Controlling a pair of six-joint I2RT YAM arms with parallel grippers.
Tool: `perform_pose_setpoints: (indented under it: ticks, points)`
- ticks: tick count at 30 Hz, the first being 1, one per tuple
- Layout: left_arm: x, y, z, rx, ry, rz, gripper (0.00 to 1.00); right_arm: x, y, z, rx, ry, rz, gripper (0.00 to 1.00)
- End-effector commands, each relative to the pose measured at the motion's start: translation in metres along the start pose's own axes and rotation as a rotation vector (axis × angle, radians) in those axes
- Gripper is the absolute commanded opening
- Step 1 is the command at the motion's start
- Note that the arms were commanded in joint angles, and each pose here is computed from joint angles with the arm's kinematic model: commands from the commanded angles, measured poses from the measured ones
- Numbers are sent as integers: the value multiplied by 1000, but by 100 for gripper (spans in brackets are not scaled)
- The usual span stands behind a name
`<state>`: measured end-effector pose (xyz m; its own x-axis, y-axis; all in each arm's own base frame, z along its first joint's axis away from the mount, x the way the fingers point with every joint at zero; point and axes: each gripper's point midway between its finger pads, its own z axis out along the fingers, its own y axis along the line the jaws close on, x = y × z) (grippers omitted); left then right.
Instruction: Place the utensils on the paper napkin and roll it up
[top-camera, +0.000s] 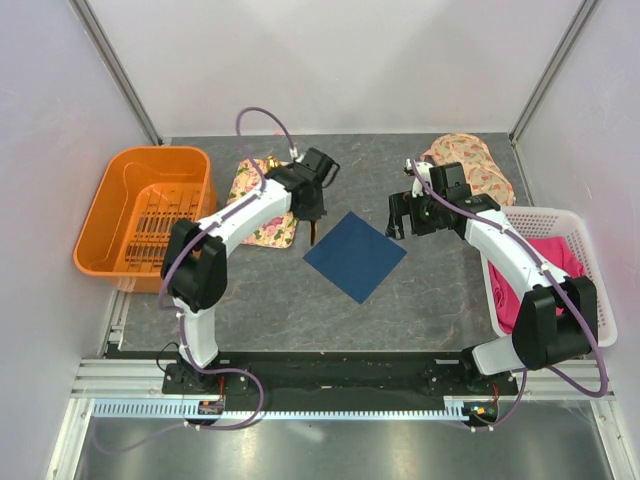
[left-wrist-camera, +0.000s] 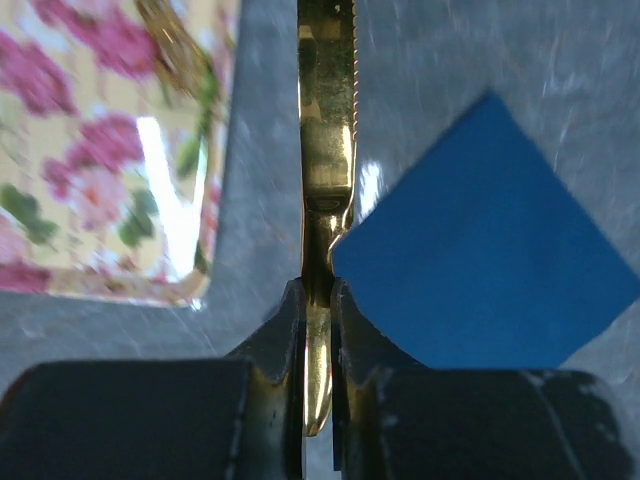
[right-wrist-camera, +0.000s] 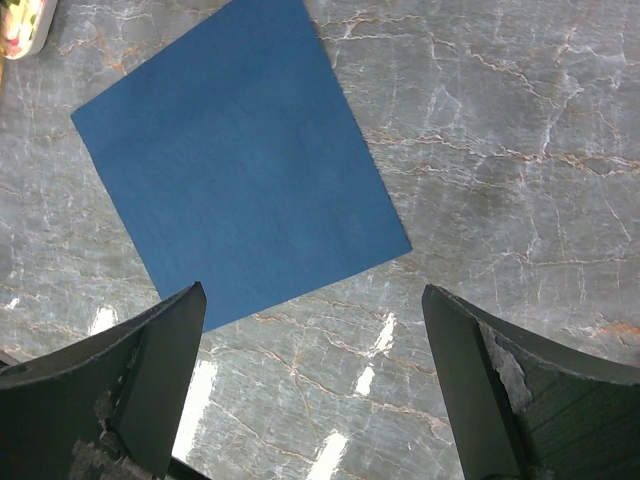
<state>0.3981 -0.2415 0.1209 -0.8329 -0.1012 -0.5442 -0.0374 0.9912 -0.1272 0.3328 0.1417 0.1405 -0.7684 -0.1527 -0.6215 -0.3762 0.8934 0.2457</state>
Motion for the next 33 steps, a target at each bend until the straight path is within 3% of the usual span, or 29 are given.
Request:
perform_pose_setpoints:
  ticks: [1,7,33]
  points:
    - [29,-27,-3,0,30,-28,2,-22,1,-7,-9,-59,22,98]
    - [60,-55,10,18,105,-11,2,-20,-3,-6,-5,-57,34,98]
    - [82,-110,38,51,168,-47,2,-16,-2,-4,-37,-50,64,98]
